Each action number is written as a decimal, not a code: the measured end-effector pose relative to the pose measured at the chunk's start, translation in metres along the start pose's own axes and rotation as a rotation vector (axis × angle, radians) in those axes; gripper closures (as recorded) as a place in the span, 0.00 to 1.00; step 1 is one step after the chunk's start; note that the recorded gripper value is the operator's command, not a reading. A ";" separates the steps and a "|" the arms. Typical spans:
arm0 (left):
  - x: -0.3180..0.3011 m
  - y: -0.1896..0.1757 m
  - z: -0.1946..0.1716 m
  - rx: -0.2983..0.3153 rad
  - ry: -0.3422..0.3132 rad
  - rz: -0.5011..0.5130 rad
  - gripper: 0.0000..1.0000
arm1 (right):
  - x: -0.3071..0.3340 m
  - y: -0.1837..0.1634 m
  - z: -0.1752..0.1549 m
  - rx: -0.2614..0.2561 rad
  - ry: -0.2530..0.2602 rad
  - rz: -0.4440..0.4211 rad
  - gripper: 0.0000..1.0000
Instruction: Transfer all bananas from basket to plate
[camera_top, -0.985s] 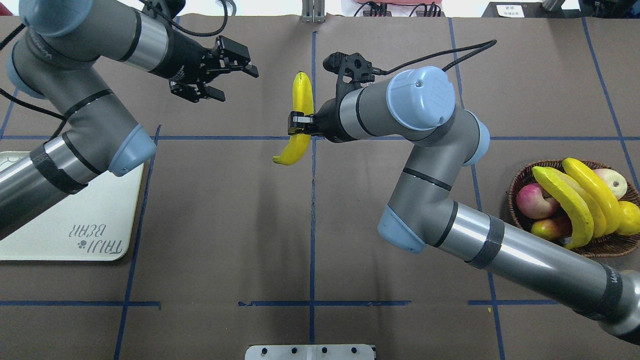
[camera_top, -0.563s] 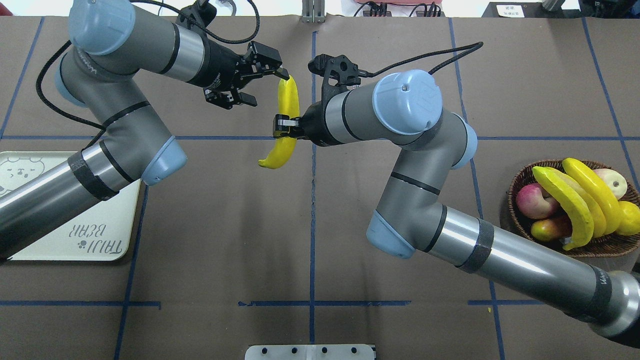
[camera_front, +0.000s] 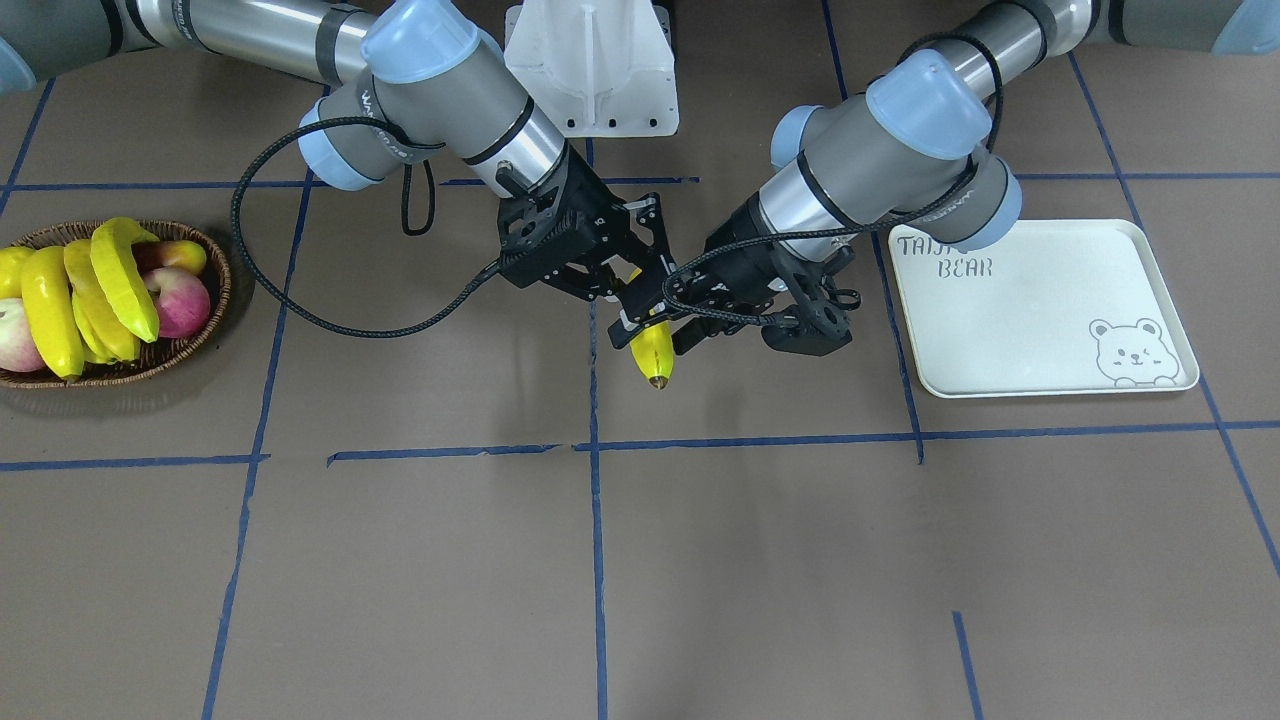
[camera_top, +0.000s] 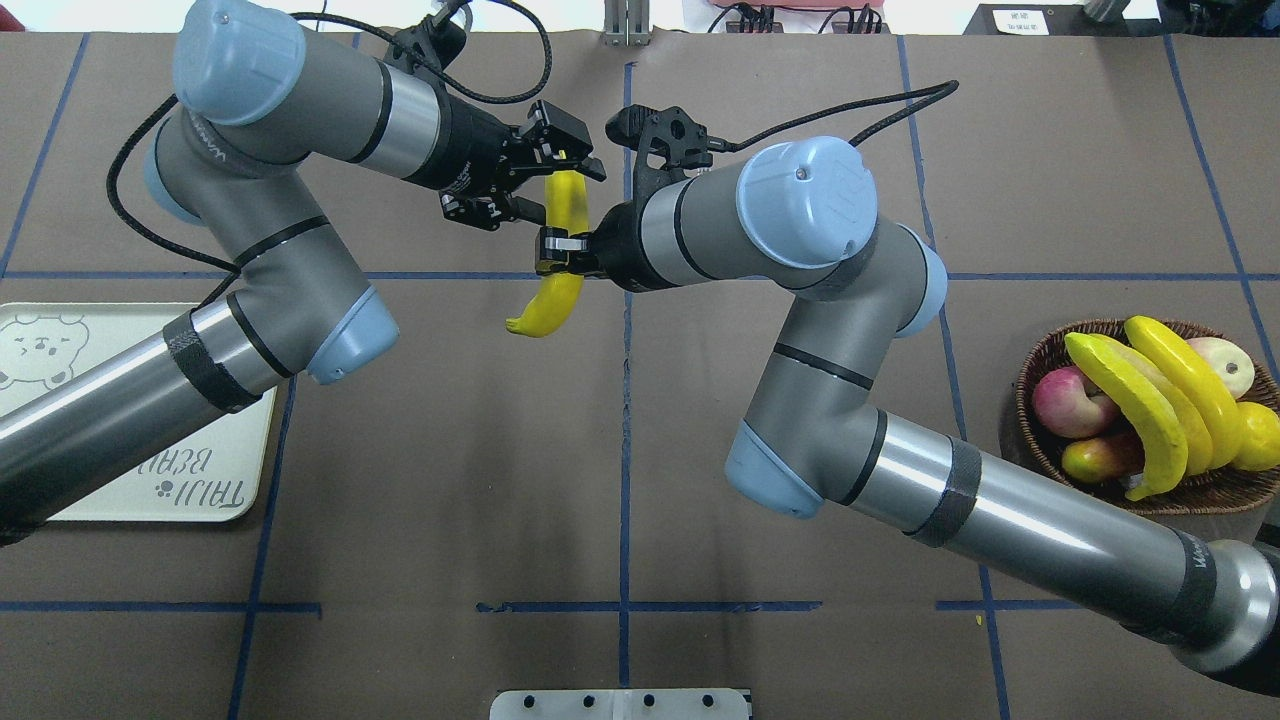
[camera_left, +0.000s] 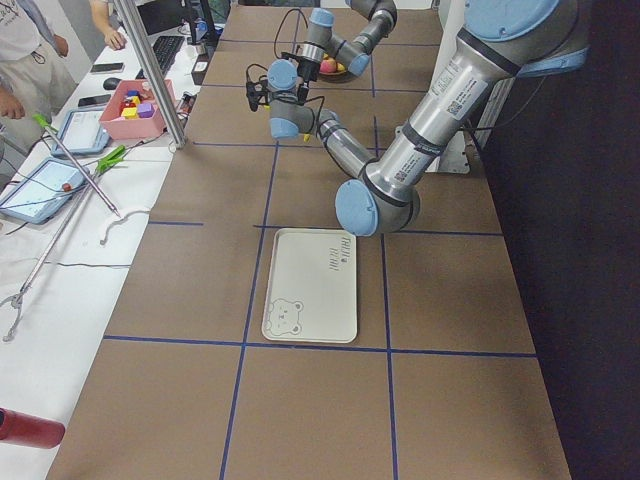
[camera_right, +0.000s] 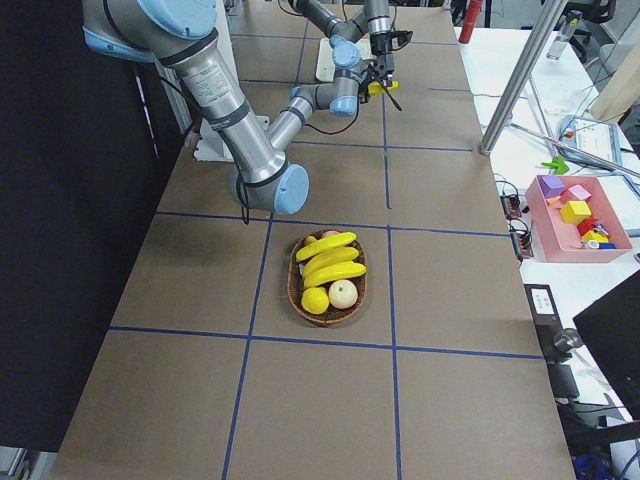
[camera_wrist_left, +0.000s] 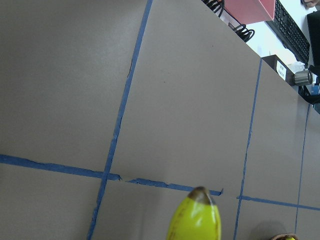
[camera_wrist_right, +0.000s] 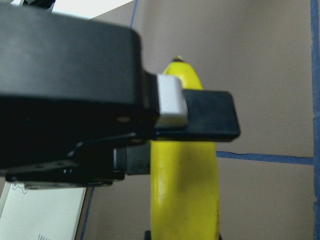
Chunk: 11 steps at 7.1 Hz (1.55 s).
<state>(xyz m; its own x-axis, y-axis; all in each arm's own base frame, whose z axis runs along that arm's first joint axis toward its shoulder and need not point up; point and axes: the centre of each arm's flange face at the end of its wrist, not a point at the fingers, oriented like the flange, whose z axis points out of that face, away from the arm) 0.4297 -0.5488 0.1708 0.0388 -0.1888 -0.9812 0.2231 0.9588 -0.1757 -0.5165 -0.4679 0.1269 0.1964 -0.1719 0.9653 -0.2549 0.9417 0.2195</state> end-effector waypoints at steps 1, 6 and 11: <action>0.001 0.001 0.000 -0.002 0.004 0.003 1.00 | -0.001 0.000 0.000 0.000 -0.001 0.000 0.88; -0.003 0.001 -0.002 -0.002 0.012 -0.025 1.00 | -0.001 -0.003 -0.003 0.000 -0.004 0.003 0.00; -0.109 -0.046 -0.050 0.068 -0.081 -0.123 1.00 | 0.041 -0.043 -0.033 -0.049 0.026 0.037 0.00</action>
<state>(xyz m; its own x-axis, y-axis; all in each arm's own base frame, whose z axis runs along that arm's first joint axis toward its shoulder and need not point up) 0.3664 -0.5618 0.2815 0.0846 -0.3228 -0.9427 0.2965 0.9114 -0.2855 -0.4664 -0.5061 0.1527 0.2128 -0.1300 0.9684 -0.2158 0.9604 0.1763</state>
